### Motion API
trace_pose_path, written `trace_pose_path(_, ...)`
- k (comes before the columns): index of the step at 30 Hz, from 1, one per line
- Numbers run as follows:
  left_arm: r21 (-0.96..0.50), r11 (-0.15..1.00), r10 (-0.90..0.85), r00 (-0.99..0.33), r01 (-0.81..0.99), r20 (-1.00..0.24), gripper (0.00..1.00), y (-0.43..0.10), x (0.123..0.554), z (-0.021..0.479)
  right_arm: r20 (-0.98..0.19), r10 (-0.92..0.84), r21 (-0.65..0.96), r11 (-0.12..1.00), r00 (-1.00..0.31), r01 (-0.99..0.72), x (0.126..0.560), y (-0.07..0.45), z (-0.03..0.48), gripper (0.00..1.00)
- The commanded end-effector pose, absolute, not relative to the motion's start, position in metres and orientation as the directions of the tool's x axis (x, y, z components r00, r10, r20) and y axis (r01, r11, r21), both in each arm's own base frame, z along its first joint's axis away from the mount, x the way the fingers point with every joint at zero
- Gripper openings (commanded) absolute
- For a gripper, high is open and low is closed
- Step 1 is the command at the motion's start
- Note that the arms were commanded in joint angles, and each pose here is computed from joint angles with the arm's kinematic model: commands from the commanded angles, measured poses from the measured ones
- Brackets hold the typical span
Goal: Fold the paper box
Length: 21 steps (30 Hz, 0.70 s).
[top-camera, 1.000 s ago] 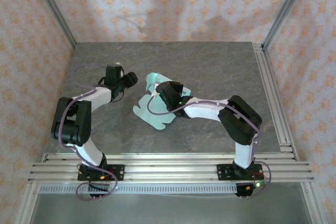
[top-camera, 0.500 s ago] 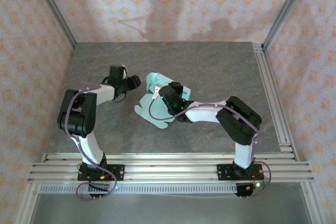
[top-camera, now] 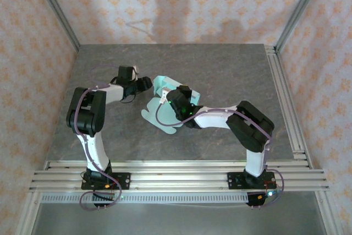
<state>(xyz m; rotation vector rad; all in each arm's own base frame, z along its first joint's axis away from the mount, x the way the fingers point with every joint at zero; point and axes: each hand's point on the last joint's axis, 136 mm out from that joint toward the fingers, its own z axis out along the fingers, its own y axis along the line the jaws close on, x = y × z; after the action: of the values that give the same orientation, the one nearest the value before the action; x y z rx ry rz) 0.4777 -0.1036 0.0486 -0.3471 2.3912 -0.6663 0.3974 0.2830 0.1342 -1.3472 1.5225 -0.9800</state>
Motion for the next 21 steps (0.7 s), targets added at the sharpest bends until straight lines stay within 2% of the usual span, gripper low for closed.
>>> trace_pose_path(1, -0.550, 0.835, -0.334, -0.773, 0.023, -0.539, 0.57, -0.124, 0.479, 0.062, -0.089, -0.993, -0.936, 0.111, -0.080, -0.334, 0.395, 0.280, 0.124, 0.00)
trace_pose_path(21, -0.538, 0.837, -0.298, -0.746, 0.096, -0.596, 0.57, -0.138, 0.454, 0.073, -0.100, -0.990, -0.927, 0.129, -0.098, -0.351, 0.401, 0.280, 0.122, 0.00)
